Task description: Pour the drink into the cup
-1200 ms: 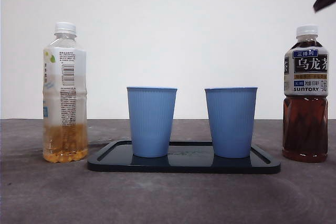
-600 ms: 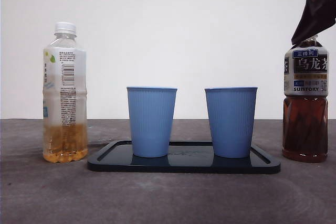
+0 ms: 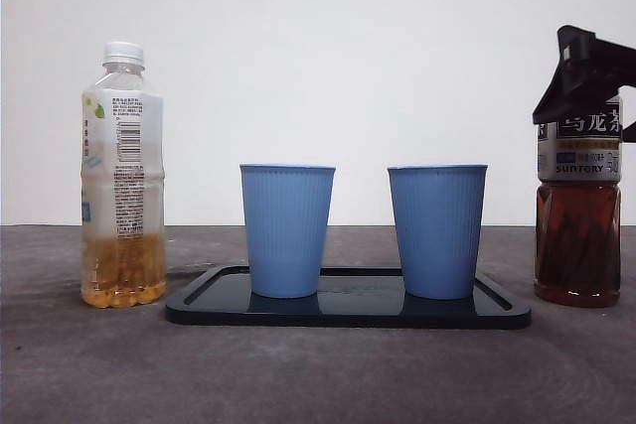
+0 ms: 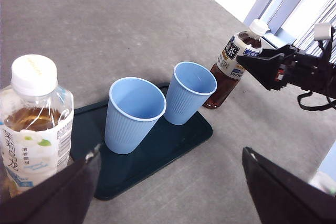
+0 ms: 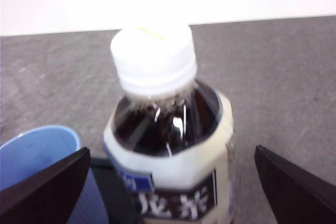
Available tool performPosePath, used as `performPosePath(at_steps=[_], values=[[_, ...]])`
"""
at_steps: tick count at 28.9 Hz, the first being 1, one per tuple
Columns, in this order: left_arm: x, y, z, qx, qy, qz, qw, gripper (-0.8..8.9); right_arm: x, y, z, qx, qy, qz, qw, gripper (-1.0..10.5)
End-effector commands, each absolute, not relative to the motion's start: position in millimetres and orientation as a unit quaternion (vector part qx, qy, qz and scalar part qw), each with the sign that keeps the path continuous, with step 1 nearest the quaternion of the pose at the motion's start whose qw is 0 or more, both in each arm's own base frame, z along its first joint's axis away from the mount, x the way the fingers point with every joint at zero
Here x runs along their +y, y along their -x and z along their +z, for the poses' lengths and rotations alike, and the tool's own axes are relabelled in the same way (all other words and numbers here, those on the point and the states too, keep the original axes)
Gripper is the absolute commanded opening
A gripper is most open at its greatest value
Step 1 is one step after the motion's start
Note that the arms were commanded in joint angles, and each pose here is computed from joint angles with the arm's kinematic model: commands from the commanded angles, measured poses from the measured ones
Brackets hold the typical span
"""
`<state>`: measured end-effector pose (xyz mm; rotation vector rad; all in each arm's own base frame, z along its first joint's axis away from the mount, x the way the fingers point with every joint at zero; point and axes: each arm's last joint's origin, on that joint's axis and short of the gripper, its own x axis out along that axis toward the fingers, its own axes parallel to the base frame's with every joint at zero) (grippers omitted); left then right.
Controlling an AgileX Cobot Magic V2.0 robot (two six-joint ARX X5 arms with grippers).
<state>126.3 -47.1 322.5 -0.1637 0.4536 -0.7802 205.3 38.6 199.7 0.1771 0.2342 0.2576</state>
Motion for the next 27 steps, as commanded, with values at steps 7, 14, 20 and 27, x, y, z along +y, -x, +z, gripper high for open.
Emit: performPosePath(at_steps=[7,14,20,27], values=[[-48,-127,328,0.206,0.070,-0.382,0.898,4.36,43,-223,175,0.117,-0.077,0.129,0.982,5.0],[-48,-127,328,0.205,0.068,-0.382,0.899,4.36,43,-227,169,0.116,-0.077,0.129,0.982,3.9],[-48,-127,328,0.205,0.068,-0.382,0.899,4.36,43,-227,169,0.112,-0.077,0.130,0.982,1.9],[-48,-128,327,0.208,0.069,-0.381,0.898,4.36,45,-227,171,0.114,-0.060,0.135,0.982,1.7]])
